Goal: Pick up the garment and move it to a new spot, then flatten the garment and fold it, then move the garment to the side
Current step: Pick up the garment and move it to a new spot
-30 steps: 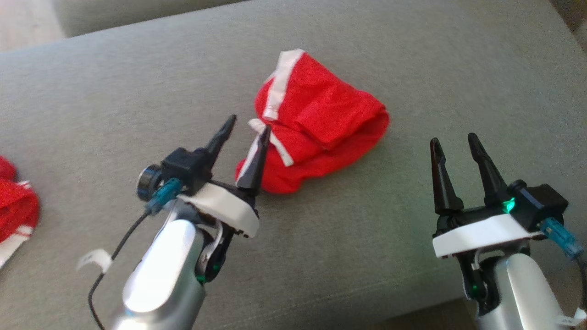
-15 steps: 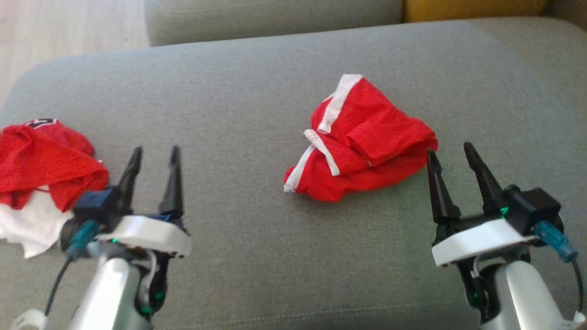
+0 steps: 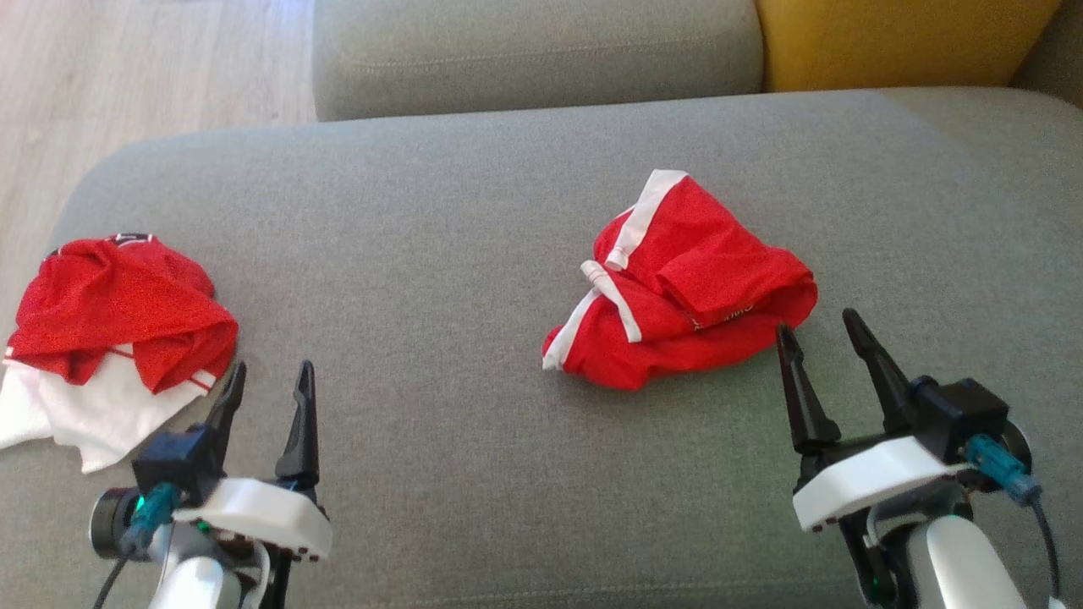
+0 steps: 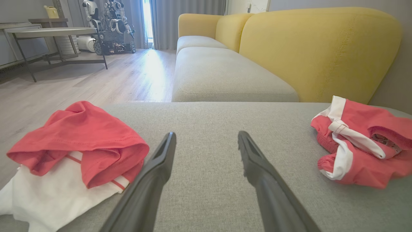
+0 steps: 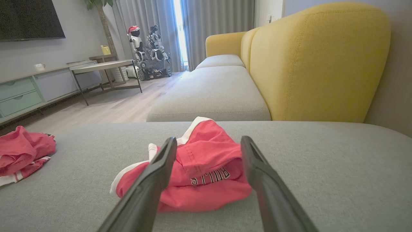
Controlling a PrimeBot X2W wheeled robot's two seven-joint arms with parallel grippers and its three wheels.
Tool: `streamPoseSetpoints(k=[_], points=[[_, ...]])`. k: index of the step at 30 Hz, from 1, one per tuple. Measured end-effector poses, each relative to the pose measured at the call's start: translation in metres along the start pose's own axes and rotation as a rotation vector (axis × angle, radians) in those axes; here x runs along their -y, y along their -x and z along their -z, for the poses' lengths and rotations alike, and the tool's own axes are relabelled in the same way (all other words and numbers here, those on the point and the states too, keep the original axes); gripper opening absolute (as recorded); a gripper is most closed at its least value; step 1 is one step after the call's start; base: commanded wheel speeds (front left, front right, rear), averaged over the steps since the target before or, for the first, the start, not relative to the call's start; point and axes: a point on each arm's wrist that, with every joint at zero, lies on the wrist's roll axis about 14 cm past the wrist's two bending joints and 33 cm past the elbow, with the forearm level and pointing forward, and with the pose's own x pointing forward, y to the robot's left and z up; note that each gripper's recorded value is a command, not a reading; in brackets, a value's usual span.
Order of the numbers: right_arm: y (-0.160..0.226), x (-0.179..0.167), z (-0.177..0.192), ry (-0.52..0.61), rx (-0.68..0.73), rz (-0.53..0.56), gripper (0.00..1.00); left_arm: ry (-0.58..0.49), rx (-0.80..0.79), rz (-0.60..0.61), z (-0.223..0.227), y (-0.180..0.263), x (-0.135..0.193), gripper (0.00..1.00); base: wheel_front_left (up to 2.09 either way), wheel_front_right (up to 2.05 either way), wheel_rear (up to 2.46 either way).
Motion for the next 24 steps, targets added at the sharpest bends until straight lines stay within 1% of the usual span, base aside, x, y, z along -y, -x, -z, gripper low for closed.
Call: streamPoseSetpoints(k=[9, 24], points=[[0.011, 0.003, 0.001, 0.001, -0.012, 0.016, 1.0, -0.017, 0.001, 0.032, -0.001, 0.011, 0.008, 1.0, 0.0, 0.0, 0.0], [0.019, 0.005, 0.005, 0.004, -0.027, 0.028, 1.0, -0.03, -0.015, 0.016, 0.001, 0.018, 0.005, 1.0, 0.0, 0.0, 0.0]])
